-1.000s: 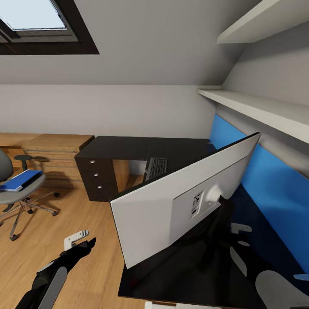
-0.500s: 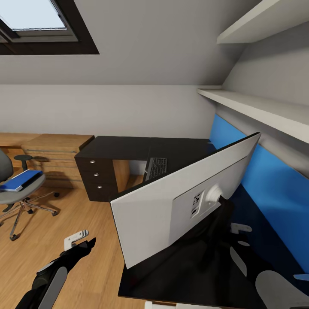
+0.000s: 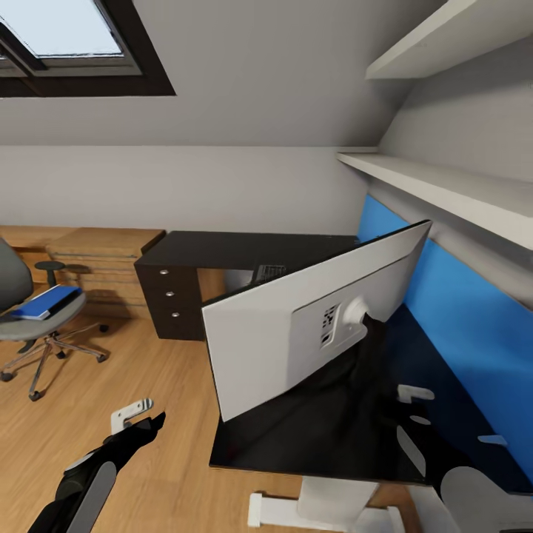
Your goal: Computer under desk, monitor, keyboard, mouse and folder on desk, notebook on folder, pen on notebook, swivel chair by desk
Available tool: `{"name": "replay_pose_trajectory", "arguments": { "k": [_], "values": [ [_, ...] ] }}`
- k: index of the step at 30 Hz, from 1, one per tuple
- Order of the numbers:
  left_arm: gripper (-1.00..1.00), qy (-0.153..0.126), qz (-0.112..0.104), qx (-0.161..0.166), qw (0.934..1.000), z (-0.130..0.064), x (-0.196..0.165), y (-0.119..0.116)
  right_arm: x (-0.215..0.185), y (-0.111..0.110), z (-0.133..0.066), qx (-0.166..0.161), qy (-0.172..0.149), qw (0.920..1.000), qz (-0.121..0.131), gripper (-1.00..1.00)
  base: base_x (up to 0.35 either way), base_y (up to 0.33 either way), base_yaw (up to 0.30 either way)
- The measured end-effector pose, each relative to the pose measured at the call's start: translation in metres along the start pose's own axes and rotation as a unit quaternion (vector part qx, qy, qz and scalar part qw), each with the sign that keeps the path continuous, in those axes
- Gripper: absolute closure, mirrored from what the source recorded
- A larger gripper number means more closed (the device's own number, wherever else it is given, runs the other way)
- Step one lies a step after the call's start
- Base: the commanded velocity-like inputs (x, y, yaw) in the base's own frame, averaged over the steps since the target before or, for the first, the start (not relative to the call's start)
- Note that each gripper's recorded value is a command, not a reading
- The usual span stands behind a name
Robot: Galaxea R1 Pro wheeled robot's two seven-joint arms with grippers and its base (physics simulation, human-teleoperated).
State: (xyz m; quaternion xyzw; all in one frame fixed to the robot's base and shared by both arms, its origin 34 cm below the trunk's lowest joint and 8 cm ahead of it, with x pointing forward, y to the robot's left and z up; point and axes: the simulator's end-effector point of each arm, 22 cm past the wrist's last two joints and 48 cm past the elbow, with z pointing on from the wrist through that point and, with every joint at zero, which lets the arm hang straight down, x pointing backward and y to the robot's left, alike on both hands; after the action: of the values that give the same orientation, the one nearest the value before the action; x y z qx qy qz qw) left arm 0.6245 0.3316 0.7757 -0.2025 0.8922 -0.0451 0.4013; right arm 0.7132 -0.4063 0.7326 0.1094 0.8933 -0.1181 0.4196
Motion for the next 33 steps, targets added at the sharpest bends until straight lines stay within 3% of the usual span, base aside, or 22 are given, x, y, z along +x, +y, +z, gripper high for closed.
{"name": "replay_pose_trajectory", "arguments": {
  "k": [24,30,33],
  "values": [
    [-1.0,0.002,-0.005,-0.008,1.0,0.001,0.001,0.007,0.0,0.009,-0.001,-0.007,-0.004,1.0,-0.005,1.0,-0.334,0.0,0.0],
    [-1.0,0.004,-0.008,-0.012,0.9999,0.002,0.003,0.012,-0.006,0.029,-0.004,-0.02,-0.021,0.9996,0.0,1.0,-0.334,0.0,0.0],
    [-1.0,0.004,-0.009,-0.013,0.9999,0.002,0.003,0.012,-0.008,0.041,-0.006,-0.029,-0.031,0.999,-0.011,1.0,-0.334,0.0,0.0]
  ]
}}
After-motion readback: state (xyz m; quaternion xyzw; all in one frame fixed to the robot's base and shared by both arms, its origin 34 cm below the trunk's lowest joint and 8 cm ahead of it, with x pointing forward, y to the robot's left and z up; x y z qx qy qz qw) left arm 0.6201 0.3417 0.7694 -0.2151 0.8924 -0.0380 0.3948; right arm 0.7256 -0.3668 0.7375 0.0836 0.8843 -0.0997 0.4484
